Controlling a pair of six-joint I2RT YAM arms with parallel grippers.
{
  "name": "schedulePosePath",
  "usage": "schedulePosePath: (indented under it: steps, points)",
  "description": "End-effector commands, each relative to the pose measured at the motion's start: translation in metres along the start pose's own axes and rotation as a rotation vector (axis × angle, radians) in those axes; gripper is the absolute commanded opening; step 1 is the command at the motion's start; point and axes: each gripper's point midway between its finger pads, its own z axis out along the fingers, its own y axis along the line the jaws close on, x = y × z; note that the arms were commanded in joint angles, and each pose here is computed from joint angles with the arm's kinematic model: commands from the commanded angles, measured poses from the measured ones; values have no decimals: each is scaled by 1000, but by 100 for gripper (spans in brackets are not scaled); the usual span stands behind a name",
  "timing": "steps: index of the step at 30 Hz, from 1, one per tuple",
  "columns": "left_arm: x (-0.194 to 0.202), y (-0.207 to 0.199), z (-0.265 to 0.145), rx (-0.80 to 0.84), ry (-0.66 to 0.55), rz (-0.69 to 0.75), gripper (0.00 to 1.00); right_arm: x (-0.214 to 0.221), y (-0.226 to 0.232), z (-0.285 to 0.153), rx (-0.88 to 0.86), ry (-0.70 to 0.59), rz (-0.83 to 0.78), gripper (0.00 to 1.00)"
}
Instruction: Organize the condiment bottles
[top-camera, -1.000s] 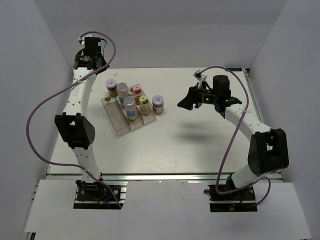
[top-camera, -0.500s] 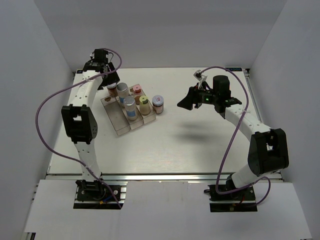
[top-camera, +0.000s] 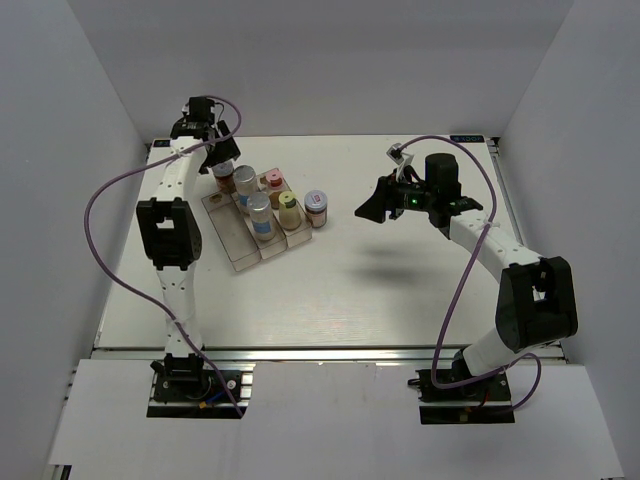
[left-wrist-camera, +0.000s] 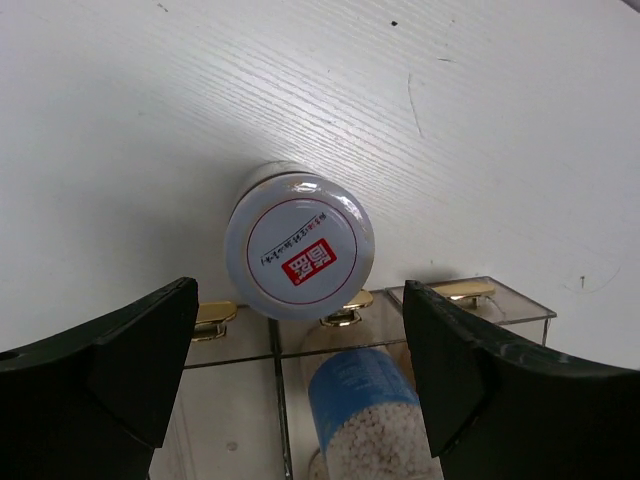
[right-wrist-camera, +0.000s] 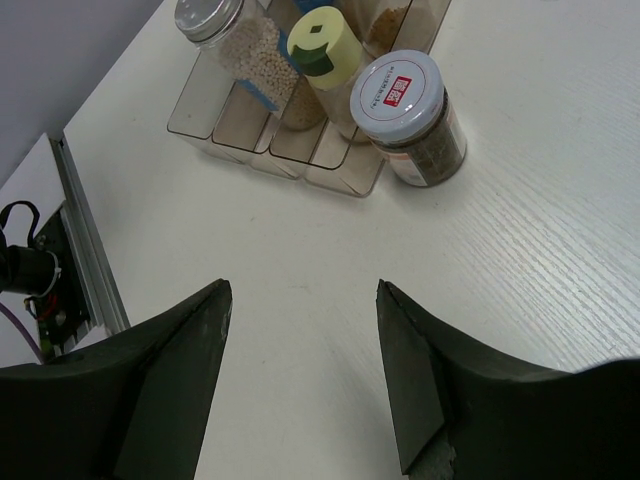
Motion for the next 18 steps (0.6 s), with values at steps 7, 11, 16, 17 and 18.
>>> schedulePosePath:
  steps: [7,11,16,17,18]
  points:
    - [-5,-9,16,46,-4,-6,92,-11,-1,-2,8,-16,-35,65]
    - [-2,-8,25,47,1,-9,89,-9,-2,-2,10,-10,-36,65]
    - [-9,-9,25,53,-21,-17,63,-8,-3,-2,14,-4,-40,65]
    - [-11,-9,23,56,-26,-18,47,-8,-3,-2,16,-3,-40,65]
    - [-13,-9,22,53,-35,-19,39,-7,-3,-2,15,-1,-42,65]
